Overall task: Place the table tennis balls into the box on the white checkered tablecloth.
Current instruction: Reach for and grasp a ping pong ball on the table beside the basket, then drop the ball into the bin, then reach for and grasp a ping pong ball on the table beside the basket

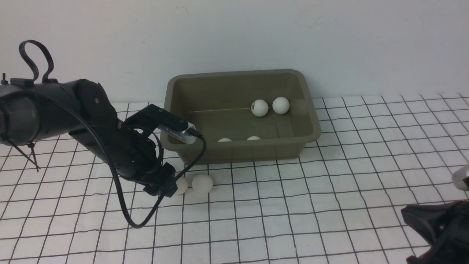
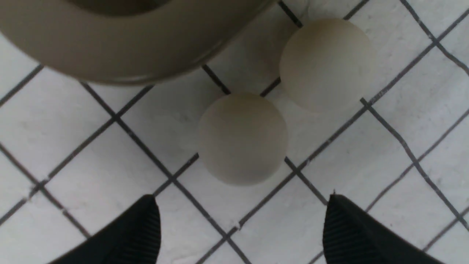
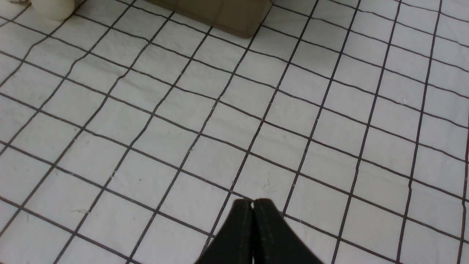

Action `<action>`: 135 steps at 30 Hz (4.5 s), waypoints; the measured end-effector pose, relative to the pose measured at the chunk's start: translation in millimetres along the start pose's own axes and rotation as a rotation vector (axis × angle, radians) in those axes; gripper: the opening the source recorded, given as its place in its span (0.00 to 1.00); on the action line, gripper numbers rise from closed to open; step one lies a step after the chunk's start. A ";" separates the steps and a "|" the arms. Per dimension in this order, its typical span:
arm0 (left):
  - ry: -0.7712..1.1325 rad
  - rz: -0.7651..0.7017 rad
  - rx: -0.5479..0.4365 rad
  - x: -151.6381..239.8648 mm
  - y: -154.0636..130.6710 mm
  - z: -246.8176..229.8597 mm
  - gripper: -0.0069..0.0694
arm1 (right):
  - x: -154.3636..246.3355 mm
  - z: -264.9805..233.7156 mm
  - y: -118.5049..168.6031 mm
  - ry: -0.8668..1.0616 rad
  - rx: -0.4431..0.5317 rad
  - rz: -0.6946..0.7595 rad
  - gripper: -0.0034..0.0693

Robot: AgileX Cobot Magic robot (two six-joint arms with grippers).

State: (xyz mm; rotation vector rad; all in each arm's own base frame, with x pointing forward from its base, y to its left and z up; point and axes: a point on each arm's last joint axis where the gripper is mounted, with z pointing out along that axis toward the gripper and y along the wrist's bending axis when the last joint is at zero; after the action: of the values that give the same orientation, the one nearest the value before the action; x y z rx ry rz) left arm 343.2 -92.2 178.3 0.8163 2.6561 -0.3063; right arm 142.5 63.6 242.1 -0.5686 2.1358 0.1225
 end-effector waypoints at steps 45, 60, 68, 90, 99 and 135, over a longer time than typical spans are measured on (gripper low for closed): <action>0.068 -0.033 0.086 -9.2 -0.3 7.1 0.55 | 0.0 0.0 0.0 0.000 0.000 0.000 0.02; -0.226 0.024 -0.059 -82.1 8.0 -75.2 0.55 | 0.0 0.0 0.0 0.000 0.000 0.000 0.02; -0.109 0.054 0.022 -122.1 27.8 -26.8 0.55 | 0.0 0.0 0.0 0.000 0.000 0.000 0.02; -0.051 0.009 0.028 -86.8 -30.0 -137.1 0.57 | 0.0 0.0 0.0 0.000 0.000 0.000 0.02; -0.011 -0.008 0.016 0.7 -70.6 -68.0 0.57 | 0.0 0.0 0.0 0.000 0.000 0.000 0.02; -0.050 0.014 -0.042 -39.8 -55.0 49.2 0.76 | 0.0 0.0 0.0 0.000 0.000 0.000 0.02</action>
State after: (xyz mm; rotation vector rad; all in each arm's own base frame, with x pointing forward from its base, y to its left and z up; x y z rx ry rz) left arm 355.2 -171.6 154.2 0.8031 2.6005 -0.2630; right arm 142.5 63.6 242.0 -0.5686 2.1361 0.1223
